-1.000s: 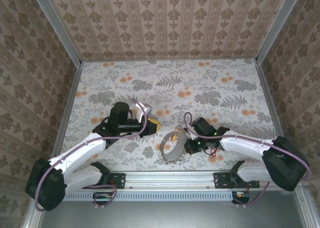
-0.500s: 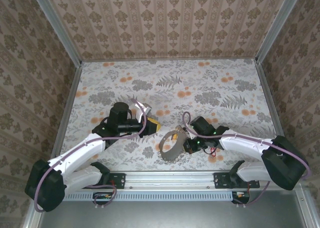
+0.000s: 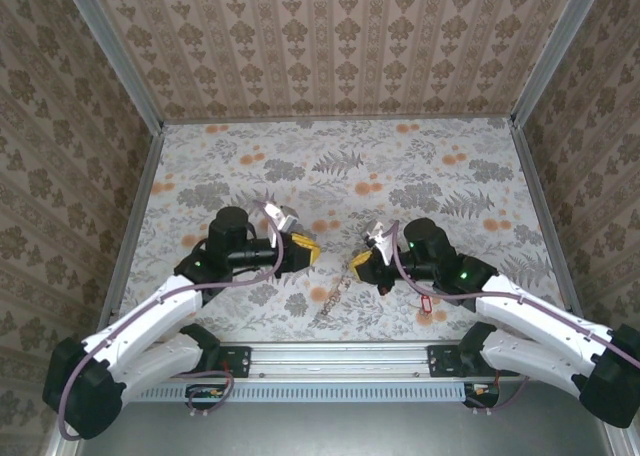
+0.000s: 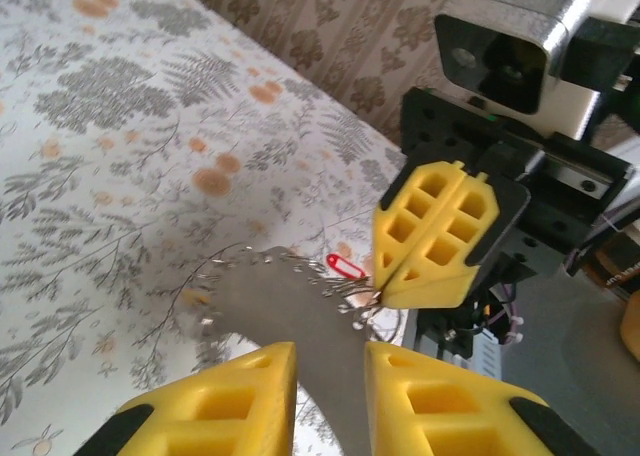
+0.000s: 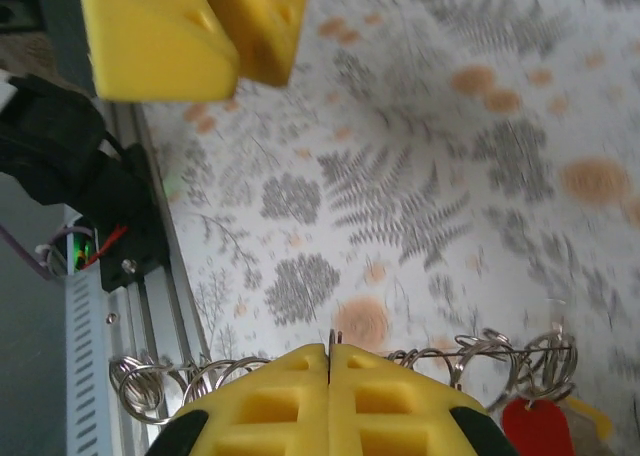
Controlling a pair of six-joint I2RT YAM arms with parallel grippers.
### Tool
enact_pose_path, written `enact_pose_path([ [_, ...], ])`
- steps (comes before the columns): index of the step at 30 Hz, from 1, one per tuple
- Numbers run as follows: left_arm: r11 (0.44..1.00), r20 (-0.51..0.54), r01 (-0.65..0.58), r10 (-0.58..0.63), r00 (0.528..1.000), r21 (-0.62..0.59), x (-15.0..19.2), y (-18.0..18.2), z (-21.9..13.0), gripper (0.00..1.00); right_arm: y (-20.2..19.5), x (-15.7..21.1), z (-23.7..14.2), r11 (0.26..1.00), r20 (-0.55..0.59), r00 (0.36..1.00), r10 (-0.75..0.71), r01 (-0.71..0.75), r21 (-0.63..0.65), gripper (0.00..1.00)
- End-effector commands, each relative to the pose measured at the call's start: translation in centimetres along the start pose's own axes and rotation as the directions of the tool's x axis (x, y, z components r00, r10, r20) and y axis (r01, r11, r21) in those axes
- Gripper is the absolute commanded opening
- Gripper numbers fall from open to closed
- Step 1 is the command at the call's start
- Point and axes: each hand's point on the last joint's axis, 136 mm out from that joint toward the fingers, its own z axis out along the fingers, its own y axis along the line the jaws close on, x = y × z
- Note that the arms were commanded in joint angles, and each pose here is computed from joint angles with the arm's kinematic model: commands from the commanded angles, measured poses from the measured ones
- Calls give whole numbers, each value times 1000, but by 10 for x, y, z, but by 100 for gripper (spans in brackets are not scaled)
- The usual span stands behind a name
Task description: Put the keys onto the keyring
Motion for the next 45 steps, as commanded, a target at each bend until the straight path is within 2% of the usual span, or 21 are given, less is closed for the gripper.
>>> enact_pose_path([
  [1, 993, 52, -81, 77, 996, 83, -17, -29, -6, 26, 27, -59, -6, 971, 221, 956, -195, 219, -92, 0],
  [5, 981, 75, -146, 137, 988, 128, -21, -50, -11, 24, 40, -80, -8, 941, 305, 916, -259, 310, -133, 0],
  [11, 947, 133, -239, 214, 968, 213, -31, -79, -22, 14, 62, -108, -16, 892, 405, 864, -300, 405, -202, 0],
  [16, 924, 170, -303, 268, 948, 232, -38, -94, -30, 14, 74, -119, -24, 866, 457, 835, -306, 444, -230, 0],
  [26, 901, 169, -359, 325, 931, 245, -44, -104, -35, 11, 84, -118, -32, 843, 468, 829, -306, 464, -271, 0],
  [45, 901, 83, -405, 396, 914, 157, -37, -92, -25, 5, 90, -119, -35, 829, 473, 822, -316, 482, -285, 0],
])
